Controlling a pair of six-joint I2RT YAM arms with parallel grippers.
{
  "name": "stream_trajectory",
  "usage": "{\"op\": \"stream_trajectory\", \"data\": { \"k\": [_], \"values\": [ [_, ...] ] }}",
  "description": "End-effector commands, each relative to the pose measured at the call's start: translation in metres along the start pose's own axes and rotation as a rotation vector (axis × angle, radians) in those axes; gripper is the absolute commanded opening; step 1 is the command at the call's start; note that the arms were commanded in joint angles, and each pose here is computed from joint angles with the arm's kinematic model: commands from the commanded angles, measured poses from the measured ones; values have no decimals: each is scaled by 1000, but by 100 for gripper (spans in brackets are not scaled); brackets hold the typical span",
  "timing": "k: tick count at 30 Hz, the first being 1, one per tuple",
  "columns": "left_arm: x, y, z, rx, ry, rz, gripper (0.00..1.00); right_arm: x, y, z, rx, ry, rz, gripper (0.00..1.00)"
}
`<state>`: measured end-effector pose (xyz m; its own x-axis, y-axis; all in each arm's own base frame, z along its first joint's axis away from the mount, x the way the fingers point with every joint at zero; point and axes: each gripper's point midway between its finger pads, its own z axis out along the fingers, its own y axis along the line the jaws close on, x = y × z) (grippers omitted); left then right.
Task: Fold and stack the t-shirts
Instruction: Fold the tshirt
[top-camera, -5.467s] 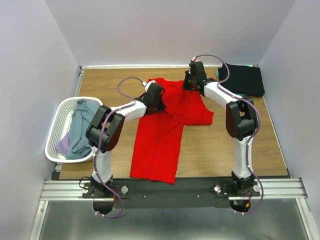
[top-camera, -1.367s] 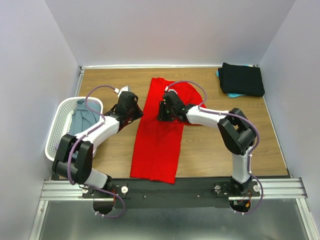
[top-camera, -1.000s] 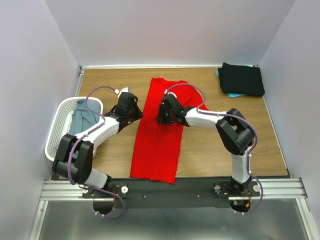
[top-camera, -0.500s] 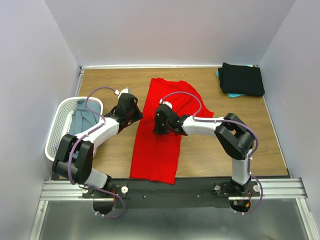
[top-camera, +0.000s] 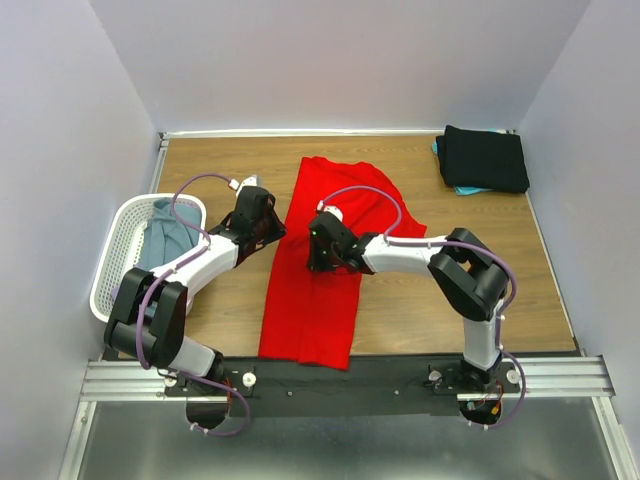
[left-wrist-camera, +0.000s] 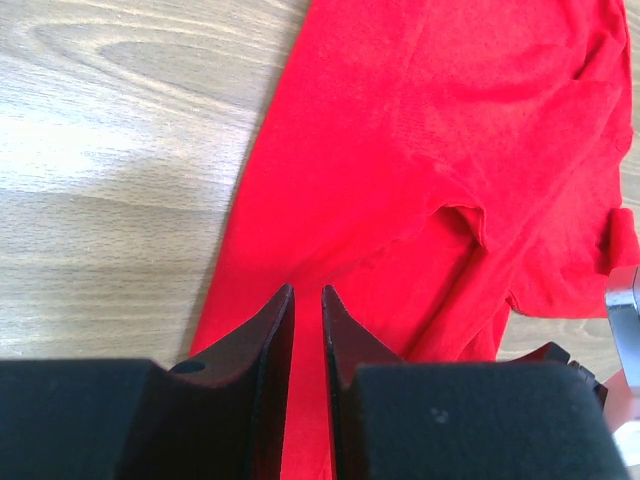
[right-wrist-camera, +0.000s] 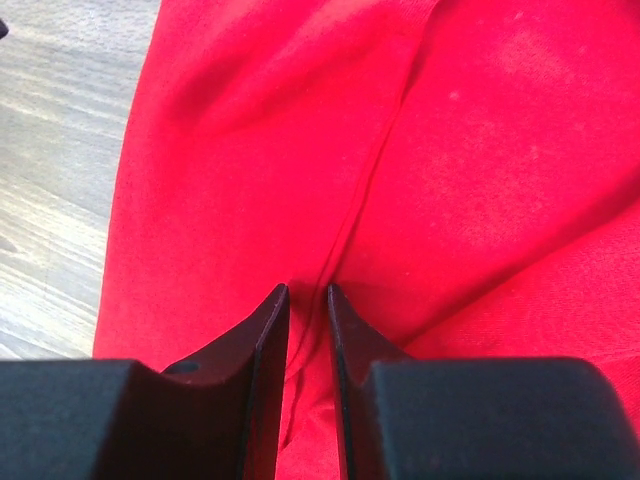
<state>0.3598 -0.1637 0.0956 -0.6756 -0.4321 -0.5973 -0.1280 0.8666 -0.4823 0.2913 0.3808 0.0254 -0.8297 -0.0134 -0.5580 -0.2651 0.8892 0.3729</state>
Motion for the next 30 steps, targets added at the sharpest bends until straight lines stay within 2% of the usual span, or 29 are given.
{"op": "stream_trajectory", "data": {
  "k": [1,9,14,17,30],
  "values": [
    [-1,-1,-1,21,-4,10,25,0,4,-7,3,-6,-8,29],
    [-1,0,0,20,-5,12,24,0,7,-6,0,-4,-11,27],
    [-1,0,-1,22,-5,12,24,-2,7,-12,3,-18,-9,13],
    [0,0,-1,21,-4,12,24,-4,7,-16,1,-23,-10,9],
    [0,0,0,24,-2,13,24,2,10,-29,-5,-27,-8,6]
  ]
}}
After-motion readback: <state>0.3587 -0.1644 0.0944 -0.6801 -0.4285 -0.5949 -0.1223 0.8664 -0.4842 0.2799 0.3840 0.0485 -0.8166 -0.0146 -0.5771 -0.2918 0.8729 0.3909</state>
